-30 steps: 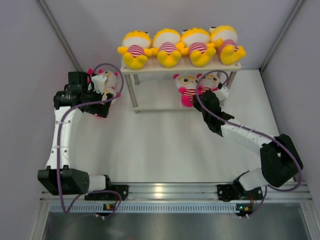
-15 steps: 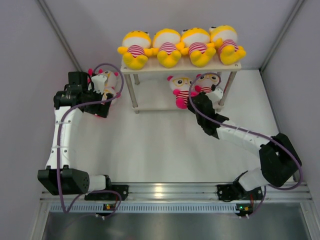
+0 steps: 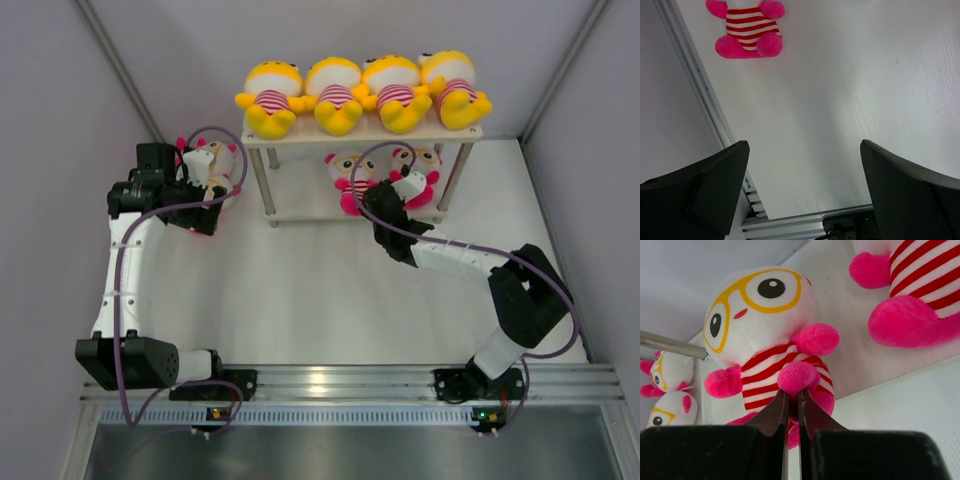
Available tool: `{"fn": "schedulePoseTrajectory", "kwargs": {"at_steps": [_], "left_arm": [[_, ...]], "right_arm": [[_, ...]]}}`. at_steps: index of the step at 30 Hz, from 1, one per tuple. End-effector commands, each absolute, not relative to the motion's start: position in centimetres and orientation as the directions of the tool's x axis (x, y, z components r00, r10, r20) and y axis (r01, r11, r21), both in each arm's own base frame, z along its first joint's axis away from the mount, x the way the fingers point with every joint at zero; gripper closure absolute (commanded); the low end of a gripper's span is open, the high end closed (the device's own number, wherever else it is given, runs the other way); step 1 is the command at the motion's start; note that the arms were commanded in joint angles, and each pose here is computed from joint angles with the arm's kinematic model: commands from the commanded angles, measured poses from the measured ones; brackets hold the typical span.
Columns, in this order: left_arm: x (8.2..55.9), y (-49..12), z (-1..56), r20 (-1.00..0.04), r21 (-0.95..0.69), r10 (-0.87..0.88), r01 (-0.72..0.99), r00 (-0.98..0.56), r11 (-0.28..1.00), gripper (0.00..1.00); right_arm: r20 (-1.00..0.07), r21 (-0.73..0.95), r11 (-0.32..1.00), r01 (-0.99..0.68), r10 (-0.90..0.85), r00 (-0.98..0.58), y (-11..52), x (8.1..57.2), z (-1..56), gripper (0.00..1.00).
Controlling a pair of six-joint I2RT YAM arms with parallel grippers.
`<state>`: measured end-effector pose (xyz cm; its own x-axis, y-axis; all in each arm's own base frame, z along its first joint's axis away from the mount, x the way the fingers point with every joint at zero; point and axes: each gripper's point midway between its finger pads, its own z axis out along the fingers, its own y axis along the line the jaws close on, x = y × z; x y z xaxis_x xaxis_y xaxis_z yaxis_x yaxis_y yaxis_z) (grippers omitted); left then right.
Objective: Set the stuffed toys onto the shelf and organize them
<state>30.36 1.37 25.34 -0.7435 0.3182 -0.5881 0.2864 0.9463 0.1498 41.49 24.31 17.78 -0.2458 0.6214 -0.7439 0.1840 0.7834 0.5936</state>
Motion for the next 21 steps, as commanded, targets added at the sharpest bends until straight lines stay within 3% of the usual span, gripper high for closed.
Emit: {"fn": "schedulePoseTrajectory", "kwargs": {"at_steps": [1, 21], "left_arm": [[30.0, 1.4, 25.9, -0.607, 0.158, 0.315, 0.278, -0.730, 0.948, 0.01], [29.3, 1.5, 25.5, -0.598, 0.167, 0.321, 0.277, -0.734, 0.946, 0.01]], "right_arm": [[-0.750, 0.613, 0.767, 0.189, 0.640, -0.166, 24.2, 43.5, 19.9, 1.00], [-0.764, 0.547, 0.750, 0.372, 0.629, -0.145, 19.7, 44.4, 16.0, 1.00]]}}
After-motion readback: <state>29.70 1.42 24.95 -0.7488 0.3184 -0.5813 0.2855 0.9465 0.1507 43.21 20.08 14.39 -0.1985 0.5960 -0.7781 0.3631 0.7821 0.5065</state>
